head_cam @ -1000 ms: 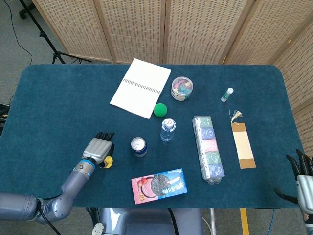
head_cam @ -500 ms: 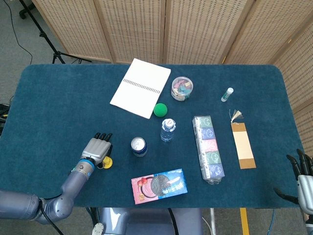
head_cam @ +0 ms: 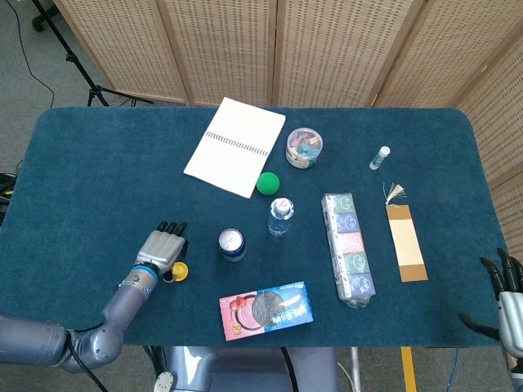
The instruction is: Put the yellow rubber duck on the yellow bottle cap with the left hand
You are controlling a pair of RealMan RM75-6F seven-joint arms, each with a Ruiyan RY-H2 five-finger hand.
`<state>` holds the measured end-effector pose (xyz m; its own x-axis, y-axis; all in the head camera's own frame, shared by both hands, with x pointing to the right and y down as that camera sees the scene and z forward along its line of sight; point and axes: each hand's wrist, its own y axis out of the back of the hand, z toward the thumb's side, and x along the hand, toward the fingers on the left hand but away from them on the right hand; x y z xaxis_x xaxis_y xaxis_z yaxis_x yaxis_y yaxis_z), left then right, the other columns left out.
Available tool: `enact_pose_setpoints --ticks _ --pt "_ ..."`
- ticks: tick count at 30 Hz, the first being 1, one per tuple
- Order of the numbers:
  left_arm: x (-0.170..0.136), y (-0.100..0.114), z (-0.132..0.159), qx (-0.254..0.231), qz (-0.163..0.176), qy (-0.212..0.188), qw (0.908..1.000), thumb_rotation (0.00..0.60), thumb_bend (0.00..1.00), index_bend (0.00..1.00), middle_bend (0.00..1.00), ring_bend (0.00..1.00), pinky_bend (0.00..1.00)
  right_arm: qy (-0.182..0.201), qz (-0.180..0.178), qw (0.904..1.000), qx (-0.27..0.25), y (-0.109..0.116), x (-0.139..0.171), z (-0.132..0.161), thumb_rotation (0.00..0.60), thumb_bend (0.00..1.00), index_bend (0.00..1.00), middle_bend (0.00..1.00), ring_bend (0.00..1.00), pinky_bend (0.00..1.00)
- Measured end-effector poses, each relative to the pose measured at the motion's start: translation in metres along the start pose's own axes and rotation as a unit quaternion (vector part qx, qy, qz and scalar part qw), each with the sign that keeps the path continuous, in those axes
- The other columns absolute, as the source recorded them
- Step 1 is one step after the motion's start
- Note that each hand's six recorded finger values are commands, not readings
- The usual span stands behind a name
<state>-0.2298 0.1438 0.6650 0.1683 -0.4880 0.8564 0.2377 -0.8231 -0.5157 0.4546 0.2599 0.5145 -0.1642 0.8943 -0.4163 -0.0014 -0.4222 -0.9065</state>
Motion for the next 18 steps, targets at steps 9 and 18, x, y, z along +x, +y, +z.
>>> enact_pose_setpoints --ticks 9,18 --pt "-0.003 0.024 -0.002 -0.058 0.049 -0.010 0.9971 0.600 0.18 0.26 0.00 0.00 0.00 0.000 0.000 1.0000 -0.001 0.000 0.000 -0.001 0.600 0.00 0.12 0.00 0.00 0.00" --pt "-0.037 0.059 -0.038 -0.134 0.223 -0.034 0.9651 0.600 0.18 0.15 0.00 0.00 0.00 -0.001 0.006 1.0000 -0.001 -0.003 -0.004 0.000 0.600 0.00 0.12 0.00 0.00 0.00"
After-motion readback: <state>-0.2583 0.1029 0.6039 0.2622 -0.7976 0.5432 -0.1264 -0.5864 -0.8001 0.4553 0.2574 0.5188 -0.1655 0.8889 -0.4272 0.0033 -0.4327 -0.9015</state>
